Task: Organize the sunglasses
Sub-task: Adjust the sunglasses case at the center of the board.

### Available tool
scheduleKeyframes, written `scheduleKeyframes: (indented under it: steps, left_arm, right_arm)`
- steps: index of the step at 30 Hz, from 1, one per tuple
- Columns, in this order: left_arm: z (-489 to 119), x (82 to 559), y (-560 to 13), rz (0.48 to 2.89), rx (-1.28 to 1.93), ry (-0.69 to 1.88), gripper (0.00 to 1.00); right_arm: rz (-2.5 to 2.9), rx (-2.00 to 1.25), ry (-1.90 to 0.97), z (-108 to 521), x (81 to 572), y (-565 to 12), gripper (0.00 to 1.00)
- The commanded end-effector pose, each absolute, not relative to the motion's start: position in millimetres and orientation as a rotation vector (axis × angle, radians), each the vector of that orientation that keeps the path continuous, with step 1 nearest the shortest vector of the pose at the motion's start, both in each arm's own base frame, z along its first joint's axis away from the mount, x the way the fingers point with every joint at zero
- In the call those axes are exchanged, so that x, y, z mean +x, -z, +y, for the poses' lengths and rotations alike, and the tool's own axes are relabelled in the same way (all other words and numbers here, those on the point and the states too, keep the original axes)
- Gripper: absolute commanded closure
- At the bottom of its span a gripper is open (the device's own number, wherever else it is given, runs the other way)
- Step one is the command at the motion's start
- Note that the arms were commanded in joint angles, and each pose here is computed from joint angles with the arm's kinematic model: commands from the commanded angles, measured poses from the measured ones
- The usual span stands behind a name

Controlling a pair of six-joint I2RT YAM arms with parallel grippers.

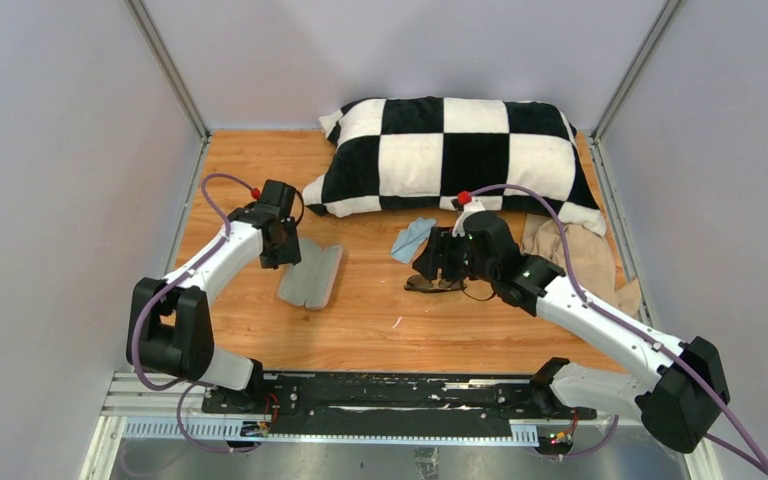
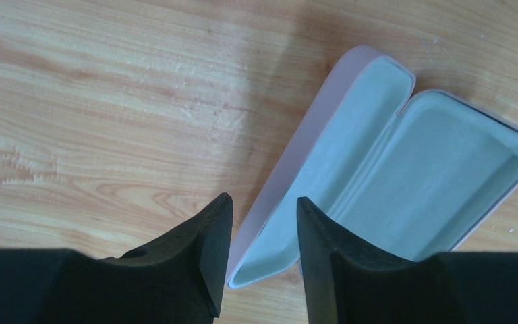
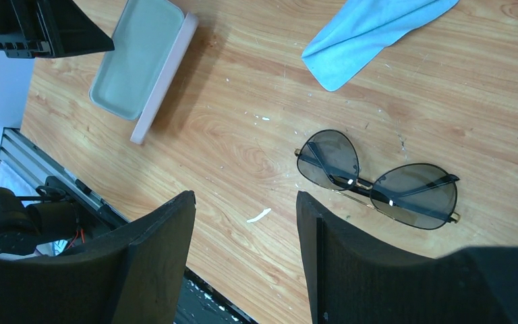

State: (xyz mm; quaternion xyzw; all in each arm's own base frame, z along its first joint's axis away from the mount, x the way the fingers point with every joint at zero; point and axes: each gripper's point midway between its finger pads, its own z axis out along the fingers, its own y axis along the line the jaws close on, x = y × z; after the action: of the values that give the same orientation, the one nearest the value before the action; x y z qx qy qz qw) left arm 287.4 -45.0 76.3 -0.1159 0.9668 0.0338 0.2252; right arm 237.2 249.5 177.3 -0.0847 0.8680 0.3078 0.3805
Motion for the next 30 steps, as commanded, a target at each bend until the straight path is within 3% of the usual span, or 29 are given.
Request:
scheduleKeyframes:
  steps: [1, 14, 30]
  left_arm:
    - [-45, 307, -81, 2.628, -0.287, -0.108, 0.57]
    - [-46, 320, -62, 2.679, -0.275, -0.158, 0.79]
    - [-51, 308, -20, 2.730, -0.367, -0.132, 0.76]
  right_arm:
    - [2.191, -0.221, -0.744, 241, 240, -188, 0.38]
    - [2.170, -0.208, -0.713, 228, 236, -185, 0.38]
    - [2.151, -0.211, -0.696, 210, 220, -186, 0.39]
